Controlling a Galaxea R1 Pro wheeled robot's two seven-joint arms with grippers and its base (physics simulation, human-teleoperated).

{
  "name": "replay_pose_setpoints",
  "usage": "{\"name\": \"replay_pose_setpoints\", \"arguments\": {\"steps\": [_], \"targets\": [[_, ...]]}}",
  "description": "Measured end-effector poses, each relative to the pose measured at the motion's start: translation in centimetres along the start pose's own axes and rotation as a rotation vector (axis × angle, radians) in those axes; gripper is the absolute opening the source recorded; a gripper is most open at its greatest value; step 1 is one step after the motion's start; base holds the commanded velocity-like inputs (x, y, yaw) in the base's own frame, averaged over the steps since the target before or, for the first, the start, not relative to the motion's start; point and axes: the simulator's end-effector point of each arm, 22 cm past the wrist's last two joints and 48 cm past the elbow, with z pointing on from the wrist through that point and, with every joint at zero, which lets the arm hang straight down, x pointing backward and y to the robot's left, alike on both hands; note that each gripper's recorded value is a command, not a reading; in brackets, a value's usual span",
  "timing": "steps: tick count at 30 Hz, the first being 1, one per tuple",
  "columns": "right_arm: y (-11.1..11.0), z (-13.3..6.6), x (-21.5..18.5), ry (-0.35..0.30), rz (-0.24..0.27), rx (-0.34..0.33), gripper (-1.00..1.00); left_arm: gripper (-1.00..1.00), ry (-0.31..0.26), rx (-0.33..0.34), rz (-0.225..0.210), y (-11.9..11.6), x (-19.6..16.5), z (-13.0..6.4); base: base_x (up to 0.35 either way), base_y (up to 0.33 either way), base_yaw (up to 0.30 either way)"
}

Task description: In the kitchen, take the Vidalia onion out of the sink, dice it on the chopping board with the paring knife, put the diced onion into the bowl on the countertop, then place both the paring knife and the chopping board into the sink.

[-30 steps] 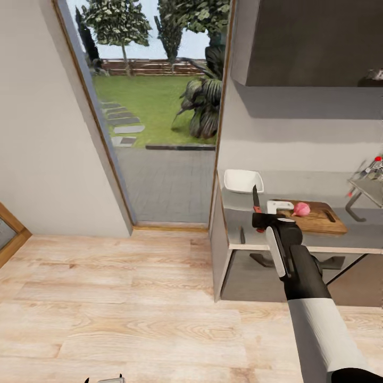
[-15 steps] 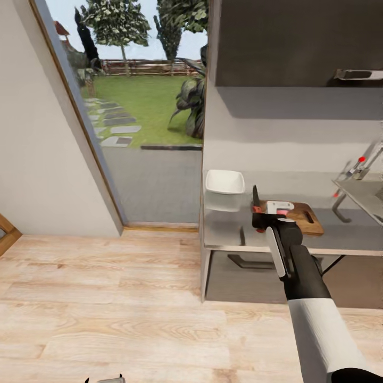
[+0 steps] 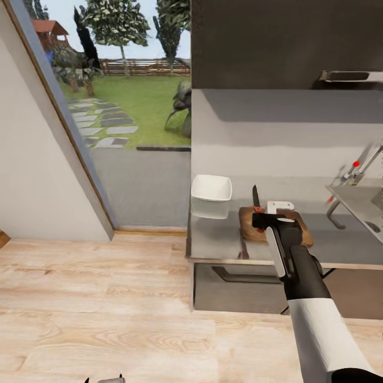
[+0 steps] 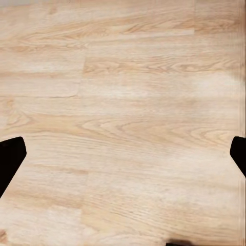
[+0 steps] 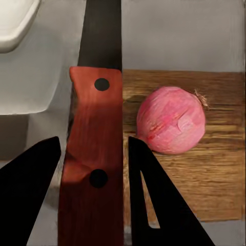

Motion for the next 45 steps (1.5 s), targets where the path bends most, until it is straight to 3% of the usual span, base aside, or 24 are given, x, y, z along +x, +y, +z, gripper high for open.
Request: {"name": "replay_pose_setpoints", "arguments": {"steps": [15, 19, 20, 22, 24, 30, 34, 36, 38, 39, 41, 45], "targets": [[0.2, 0.0, 0.0, 0.0, 0.001, -0.005, -1.0, 1.0, -0.001, 0.0, -0.001, 0.0, 0.0, 0.0, -0.044, -0.227, 0.0], [2.4, -0.5, -0.5, -0.018, -0.038, -0.035, -1.0, 1.0, -0.001, 0.0, 0.0, 0.0, 0.0, 0.0, -0.003, -0.009, 0.0], [4.2, -1.0, -0.9, -0.035, -0.084, -0.057, -1.0, 1.0, -0.001, 0.0, 0.0, 0.0, 0.0, 0.0, -0.001, -0.003, 0.0], [5.5, -1.6, -1.5, -0.058, -0.129, -0.069, -1.0, 1.0, -0.001, 0.0, 0.0, 0.0, 0.0, 0.0, 0.0, -0.001, 0.0], [5.2, -3.1, -3.9, -0.132, -0.181, -0.016, -1.0, 1.0, -0.001, 0.0, 0.0, 0.0, 0.0, 0.0, 0.0, 0.0, 0.0], [0.7, -8.0, -10.1, -0.294, -0.347, 0.274, -1.0, 1.0, -0.002, -0.001, 0.001, 0.1, 0.0, 0.0, 0.0, 0.0, 0.0], [1.8, -12.5, -13.5, -0.399, -0.502, 0.474, -1.0, 1.0, -0.001, -0.001, 0.001, 0.1, 0.0, 0.0, 0.0, 0.0, 0.0], [2.6, -15.7, -15.7, -0.477, -0.607, 0.608, -1.0, 1.0, -0.002, -0.001, 0.001, 0.1, 0.0, 0.0, 0.0, 0.0, 0.0], [3.8, -17.7, -16.9, -0.531, -0.695, 0.692, -1.0, 1.0, -0.001, -0.001, 0.001, 0.1, 0.0, 0.0, 0.0, 0.0, 0.0], [5.6, -17.8, -16.7, -0.544, -0.767, 0.705, -1.0, 1.0, -0.001, -0.001, 0.001, 0.1, 0.0, 0.0, 0.0, 0.0, 0.0], [7.3, -17.3, -15.9, -0.539, -0.834, 0.7, -1.0, 1.0, -0.001, -0.002, 0.0, 0.2, 0.0, 0.1, 0.0, 0.0, 0.0], [9.0, -14.8, -13.6, -0.487, -0.909, 0.657, -1.0, 1.0, -0.001, -0.004, 0.001, 0.3, 0.0, 0.1, 0.0, 0.0, 0.0]]}}
